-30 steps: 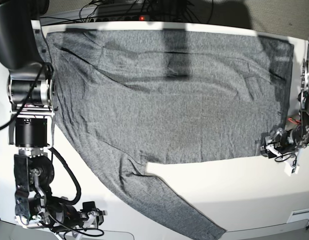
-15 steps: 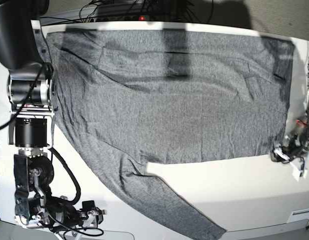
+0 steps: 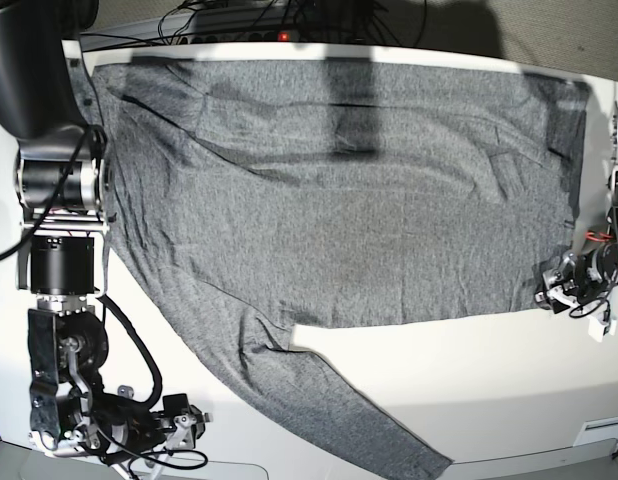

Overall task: Fold the T-shirt properly
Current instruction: 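Move the left gripper to the hem corner and grasp it, then lower the right gripper onto the other hem corner and grasp it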

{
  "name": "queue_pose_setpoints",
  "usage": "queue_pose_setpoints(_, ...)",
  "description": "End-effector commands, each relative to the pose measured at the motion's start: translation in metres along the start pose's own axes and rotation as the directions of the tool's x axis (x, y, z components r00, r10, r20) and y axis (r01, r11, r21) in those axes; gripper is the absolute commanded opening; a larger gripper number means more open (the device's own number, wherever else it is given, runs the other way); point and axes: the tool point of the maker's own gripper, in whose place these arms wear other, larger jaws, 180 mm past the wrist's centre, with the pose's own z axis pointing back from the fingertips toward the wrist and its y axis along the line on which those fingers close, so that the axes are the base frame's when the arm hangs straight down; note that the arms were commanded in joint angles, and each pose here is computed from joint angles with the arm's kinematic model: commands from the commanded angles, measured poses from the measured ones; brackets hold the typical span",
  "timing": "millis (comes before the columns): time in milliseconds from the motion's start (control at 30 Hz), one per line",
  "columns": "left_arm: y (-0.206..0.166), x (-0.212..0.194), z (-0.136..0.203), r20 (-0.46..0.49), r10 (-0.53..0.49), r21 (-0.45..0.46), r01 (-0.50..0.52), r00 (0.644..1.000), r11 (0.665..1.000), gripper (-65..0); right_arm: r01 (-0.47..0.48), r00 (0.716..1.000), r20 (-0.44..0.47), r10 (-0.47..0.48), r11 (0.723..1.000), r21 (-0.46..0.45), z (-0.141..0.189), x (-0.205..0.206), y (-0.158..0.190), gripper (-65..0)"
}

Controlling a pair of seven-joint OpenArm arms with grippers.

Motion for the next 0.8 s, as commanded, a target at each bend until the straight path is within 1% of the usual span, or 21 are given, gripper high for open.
queue_pose_setpoints(0, -0.004, 0.026, 0.005, 0.051, -0.005, -0.014, 0.006, 0.999, 1.0, -28.5, -0.012, 0.997, 0.072, 0.013, 1.0, -0.013, 0.014, 0.027, -0.006, -34.7)
queue_pose_setpoints(200, -0.006, 0.029, 0.004, 0.057, -0.004, -0.019, 0.005, 0.998, 1.0, -28.5, -0.012, 0.998, 0.069, 0.013, 1.0, -0.013, 0.014, 0.027, -0.006, -34.7)
queue_pose_setpoints(533, -0.023, 0.026, -0.003, 0.058, -0.002, -0.044, 0.005, 0.998, 0.999, -28.7, -0.013, 0.998, 0.064, 0.013, 1.0, -0.014, 0.014, 0.026, -0.006, -34.7)
queue_pose_setpoints(567, -0.023, 0.026, -0.003, 0.058, -0.006, -0.043, 0.008, 0.998, 0.999, -30.6, -0.013, 0.998, 0.064, 0.013, 1.0, -0.014, 0.014, 0.026, -0.006, -34.7)
queue_pose_setpoints(600, -0.022, 0.027, -0.003, 0.061, -0.019, -0.037, 0.021, 0.998, 0.999, -33.9, -0.013, 0.998, 0.061, 0.013, 1.0, -0.014, 0.014, 0.025, -0.006, -34.7)
queue_pose_setpoints(633, -0.02, 0.027, -0.003, 0.067, -0.037, -0.026, 0.039, 0.997, 0.999, -38.5, -0.013, 0.998, 0.058, 0.013, 1.0, -0.014, 0.014, 0.025, -0.006, -34.7)
queue_pose_setpoints(700, -0.01, 0.029, -0.003, 0.075, -0.061, 0.027, 0.059, 0.995, 0.998, -50.0, -0.013, 0.999, 0.052, 0.013, 1.0, -0.014, 0.013, 0.024, -0.006, -34.7)
queue_pose_setpoints(767, -0.006, 0.031, -0.002, 0.09, -0.058, 0.052, 0.054, 0.994, 0.997, -59.8, -0.015, 0.999, 0.047, 0.016, 1.0, -0.021, 0.013, 0.023, -0.007, -34.7)
